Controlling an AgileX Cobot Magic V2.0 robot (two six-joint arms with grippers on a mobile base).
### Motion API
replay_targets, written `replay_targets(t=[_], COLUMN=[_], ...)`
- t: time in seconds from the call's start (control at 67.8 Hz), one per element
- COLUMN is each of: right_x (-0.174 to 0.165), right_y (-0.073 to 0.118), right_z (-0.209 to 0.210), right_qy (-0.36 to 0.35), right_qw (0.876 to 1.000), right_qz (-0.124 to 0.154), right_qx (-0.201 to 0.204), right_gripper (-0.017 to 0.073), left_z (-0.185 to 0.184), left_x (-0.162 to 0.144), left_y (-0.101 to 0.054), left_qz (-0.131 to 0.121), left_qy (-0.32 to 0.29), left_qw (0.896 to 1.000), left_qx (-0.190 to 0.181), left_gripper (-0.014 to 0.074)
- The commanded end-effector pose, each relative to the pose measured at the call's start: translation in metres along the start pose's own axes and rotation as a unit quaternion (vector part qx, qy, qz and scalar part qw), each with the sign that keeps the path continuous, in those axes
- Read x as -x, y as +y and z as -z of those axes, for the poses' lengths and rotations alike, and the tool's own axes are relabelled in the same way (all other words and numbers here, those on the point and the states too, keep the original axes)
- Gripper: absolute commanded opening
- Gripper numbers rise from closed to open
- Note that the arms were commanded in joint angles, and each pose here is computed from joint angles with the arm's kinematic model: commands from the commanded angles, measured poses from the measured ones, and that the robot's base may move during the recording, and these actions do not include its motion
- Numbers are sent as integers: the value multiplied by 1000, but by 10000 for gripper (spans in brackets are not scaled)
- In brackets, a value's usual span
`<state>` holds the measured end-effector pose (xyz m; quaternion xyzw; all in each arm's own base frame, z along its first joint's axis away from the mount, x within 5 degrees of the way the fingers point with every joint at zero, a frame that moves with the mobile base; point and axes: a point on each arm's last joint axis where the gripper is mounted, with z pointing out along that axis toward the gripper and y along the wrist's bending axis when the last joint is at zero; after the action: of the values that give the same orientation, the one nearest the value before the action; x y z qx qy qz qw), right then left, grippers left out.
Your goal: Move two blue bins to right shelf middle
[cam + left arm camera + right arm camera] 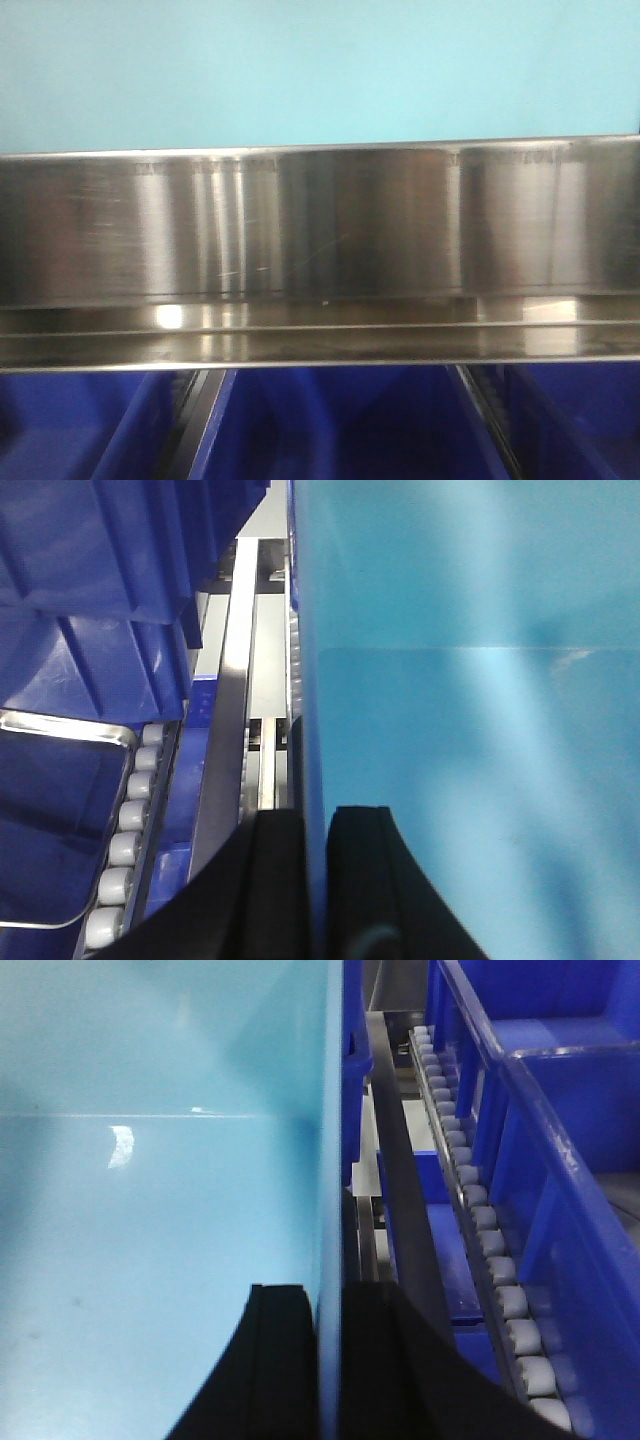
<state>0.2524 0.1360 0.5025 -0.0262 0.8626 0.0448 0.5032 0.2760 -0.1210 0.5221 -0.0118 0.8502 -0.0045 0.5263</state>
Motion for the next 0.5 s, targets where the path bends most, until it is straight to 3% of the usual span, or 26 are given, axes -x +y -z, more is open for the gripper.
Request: replay_targets(t=[0.0,0.487], right_x=[7,7], right_y=[-3,-3], right_z=[6,6], right_qy=[-32,-32], right_qw=[999,999], right_qz=[4,4], right_qx=[1,1], right_gripper=[-162,-162], left_z=[8,8], left_x=[8,8], left_y=[2,2], left_qz=[1,1], left_qy=[-33,-33], left_qw=[999,999], left_qx=[-5,-5], left_gripper=[-111,-111])
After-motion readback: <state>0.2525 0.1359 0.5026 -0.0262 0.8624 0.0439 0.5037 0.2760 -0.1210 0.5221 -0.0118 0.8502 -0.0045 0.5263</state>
